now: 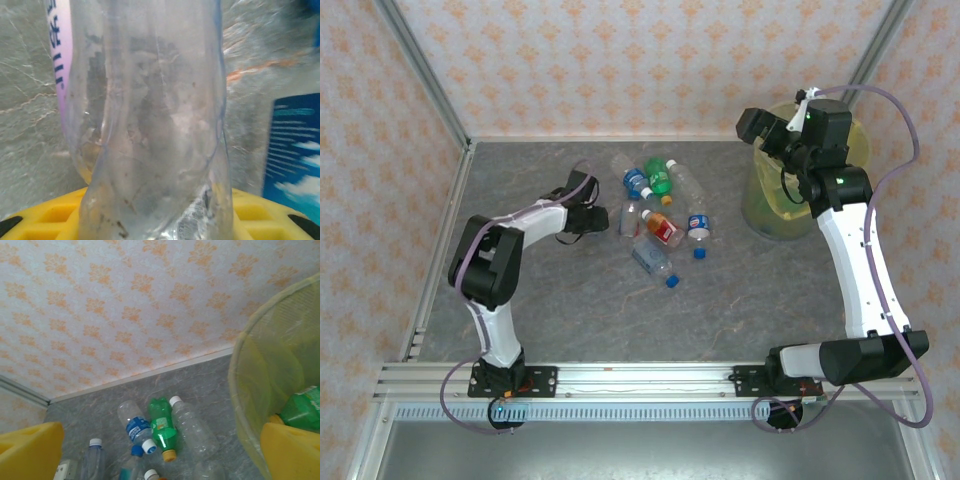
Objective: Put the plastic bottles in the bin
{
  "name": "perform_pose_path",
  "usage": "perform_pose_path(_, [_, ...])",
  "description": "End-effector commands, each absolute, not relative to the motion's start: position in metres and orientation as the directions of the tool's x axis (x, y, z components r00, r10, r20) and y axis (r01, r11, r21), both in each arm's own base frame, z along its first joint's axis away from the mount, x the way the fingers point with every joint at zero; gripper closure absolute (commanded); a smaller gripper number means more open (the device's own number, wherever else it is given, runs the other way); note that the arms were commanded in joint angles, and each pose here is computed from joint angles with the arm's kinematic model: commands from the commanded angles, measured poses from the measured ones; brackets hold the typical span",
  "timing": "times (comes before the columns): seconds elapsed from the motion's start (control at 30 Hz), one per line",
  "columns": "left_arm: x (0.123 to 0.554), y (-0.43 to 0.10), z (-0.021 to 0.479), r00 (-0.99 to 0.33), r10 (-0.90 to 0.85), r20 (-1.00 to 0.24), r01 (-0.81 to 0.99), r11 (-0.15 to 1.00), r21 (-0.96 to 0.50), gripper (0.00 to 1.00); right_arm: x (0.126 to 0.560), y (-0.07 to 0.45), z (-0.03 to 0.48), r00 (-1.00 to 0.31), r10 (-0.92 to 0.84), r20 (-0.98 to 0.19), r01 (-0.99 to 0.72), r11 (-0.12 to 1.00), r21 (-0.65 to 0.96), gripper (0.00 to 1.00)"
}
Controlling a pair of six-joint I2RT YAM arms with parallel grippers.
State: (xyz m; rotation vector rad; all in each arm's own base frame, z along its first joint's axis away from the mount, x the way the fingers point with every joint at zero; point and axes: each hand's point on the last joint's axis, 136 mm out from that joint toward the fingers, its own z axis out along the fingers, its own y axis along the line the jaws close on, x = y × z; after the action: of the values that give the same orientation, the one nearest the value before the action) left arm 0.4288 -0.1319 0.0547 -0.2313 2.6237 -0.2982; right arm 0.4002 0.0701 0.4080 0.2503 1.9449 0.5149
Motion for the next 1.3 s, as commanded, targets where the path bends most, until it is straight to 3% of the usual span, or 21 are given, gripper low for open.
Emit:
perform_pose_path(0.0, [0.440,-0.141,0.108,-0.785,-0.241,-0.570,-0.054,0.944,-0.324,0.52,0.394,0.086,0.433,-0.391,0.413,-0.823,-0.162,0.849,0.503,0.00])
perform_pose_path(0.33, [0.420,-0.206,0.206,-0.596,-0.050,-0.802,0.234,0.944,-0.232,0.52,0.398,0.122,0.435,-0.450,0.408,-0.795,-0.280,0.780,0.559,0.00])
perform_pose_path(0.7, [0.383,-0.270,0.289,-0.386,-0.041,-0.922,0.450,0.864,-0.227,0.53,0.391,0.183,0.428,-0.468,0.246,-0.849,-0.393,0.802,0.450,0.00])
perform_pose_path(0.87, [0.369,-0.289,0.312,-0.331,-0.047,-0.943,0.505,0.835,-0.218,0.53,0.384,0.204,0.433,-0.488,0.231,-0.842,-0.484,0.730,0.481,0.00])
perform_pose_path(1.07, [0.354,-0.309,0.322,-0.281,0.004,-0.960,0.549,0.821,-0.157,0.53,0.386,0.216,0.430,-0.519,0.213,-0.828,-0.519,0.691,0.503,0.19])
perform_pose_path(1.2, [0.349,-0.320,0.324,-0.267,0.033,-0.963,0.562,0.817,-0.128,0.53,0.386,0.227,0.430,-0.548,0.193,-0.814,-0.552,0.648,0.525,0.42])
perform_pose_path(1.27, [0.347,-0.322,0.327,-0.256,0.040,-0.966,0.563,0.818,-0.116,0.53,0.389,0.228,0.427,-0.561,0.195,-0.805,-0.540,0.651,0.534,0.44])
